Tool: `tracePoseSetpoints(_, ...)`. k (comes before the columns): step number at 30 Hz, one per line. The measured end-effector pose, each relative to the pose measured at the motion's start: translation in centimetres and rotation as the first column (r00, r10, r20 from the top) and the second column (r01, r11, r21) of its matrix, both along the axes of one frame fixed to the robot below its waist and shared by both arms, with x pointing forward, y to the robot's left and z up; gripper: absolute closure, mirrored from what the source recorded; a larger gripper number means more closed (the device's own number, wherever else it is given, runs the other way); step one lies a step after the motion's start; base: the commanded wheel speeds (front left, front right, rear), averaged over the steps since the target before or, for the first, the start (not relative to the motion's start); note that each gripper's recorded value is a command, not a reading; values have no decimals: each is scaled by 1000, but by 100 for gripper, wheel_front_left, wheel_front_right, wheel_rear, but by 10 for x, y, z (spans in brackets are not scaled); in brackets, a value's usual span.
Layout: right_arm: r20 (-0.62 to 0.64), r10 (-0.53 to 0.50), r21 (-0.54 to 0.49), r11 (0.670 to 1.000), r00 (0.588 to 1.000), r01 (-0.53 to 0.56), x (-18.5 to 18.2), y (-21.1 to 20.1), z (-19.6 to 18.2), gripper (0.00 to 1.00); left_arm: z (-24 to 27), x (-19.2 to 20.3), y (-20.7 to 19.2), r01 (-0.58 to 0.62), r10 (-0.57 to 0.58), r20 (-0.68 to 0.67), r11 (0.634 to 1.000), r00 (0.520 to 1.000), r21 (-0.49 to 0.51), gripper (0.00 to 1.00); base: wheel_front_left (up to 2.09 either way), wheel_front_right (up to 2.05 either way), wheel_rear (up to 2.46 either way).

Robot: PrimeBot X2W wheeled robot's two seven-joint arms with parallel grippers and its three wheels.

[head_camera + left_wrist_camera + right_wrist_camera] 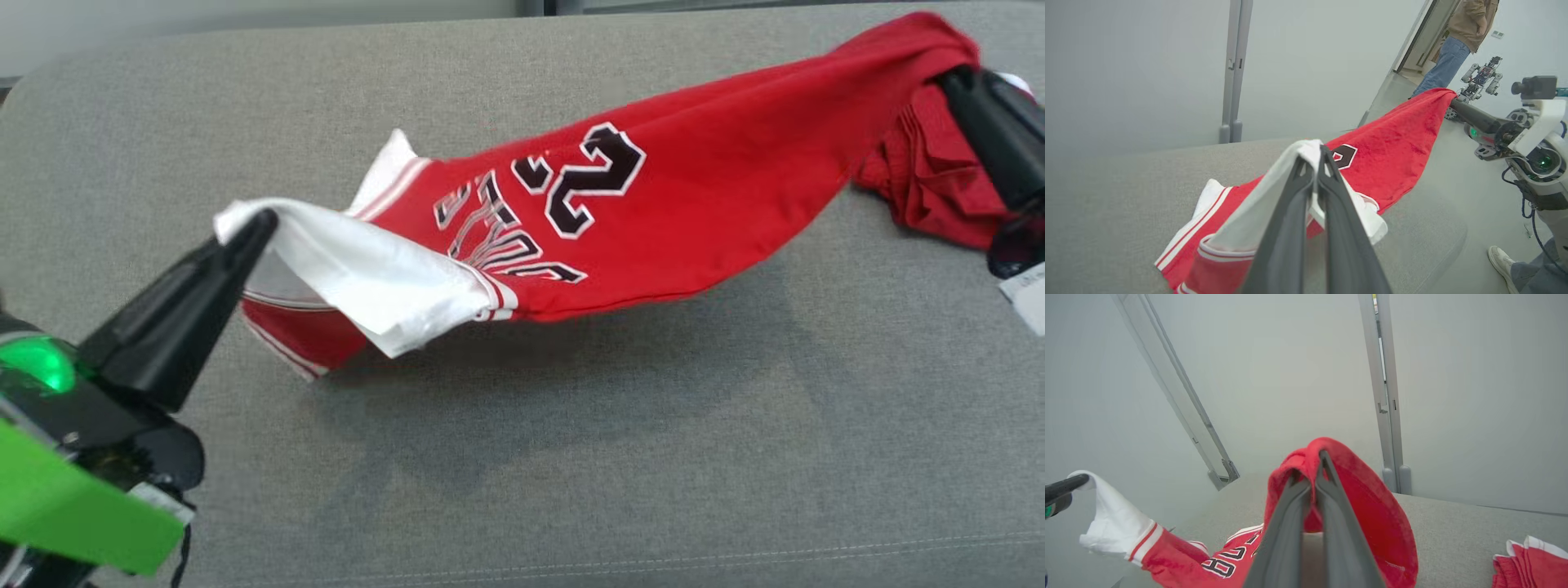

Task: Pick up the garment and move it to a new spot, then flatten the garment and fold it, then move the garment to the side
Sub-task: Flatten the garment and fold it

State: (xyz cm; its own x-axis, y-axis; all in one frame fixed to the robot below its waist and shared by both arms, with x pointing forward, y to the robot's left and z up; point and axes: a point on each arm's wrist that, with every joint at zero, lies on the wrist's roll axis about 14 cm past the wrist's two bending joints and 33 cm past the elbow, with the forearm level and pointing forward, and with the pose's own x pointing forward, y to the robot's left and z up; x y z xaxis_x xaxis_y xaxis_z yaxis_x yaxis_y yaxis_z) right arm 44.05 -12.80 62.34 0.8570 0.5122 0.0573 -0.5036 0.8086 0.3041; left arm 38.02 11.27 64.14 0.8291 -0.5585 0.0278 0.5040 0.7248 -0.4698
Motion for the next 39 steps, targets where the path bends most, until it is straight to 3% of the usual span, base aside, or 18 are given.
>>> tracePoseSetpoints(6,222,-12,68,998,975,-3,-35,-13,78,100,86,-29,10,4,-5,278,1000,961,6,100,0,0,0)
tracePoseSetpoints(10,226,-73,59,996,971,61,-44,-33,88,100,110,-28,14,12,-22,339,999,941,31,100,0,0,0)
tracePoseSetpoints(16,31,-71,53,996,997,69,-28,-36,39,100,88,20,19,54,-52,189,999,980,-2,100,0,0,0)
tracePoseSetpoints(19,-107,-10,116,993,994,22,-14,-15,4,100,43,57,19,63,-63,3,998,998,10,100,0,0,0)
tracePoseSetpoints(22,-182,-1,164,986,983,31,11,-1,-16,100,-17,91,21,47,-42,-203,999,978,18,100,0,0,0)
tracePoseSetpoints(25,-187,5,234,971,982,39,48,18,-11,100,-37,128,26,-17,34,-230,997,973,76,100,0,0,0)
tracePoseSetpoints(28,-72,-104,253,960,992,119,97,15,23,100,-15,163,13,-58,71,-105,991,992,123,100,0,0,0)
tracePoseSetpoints(29,8,-178,257,951,984,169,111,3,43,100,7,173,2,-66,67,-17,994,998,92,100,0,0,0)
tracePoseSetpoints(32,181,-352,392,882,918,261,138,-30,99,100,93,189,-25,-71,113,261,984,959,-166,100,0,0,0)
tracePoseSetpoints(34,199,-414,429,852,888,301,151,-40,105,100,137,183,-34,-25,131,395,965,909,-261,100,0,0,0)
tracePoseSetpoints(36,207,-426,447,842,881,302,158,-38,106,100,152,179,-39,-1,106,489,978,866,-209,100,0,0,0)
tracePoseSetpoints(39,221,-349,399,884,911,242,167,-4,95,100,129,190,-35,-39,87,522,994,848,-102,100,0,0,0)
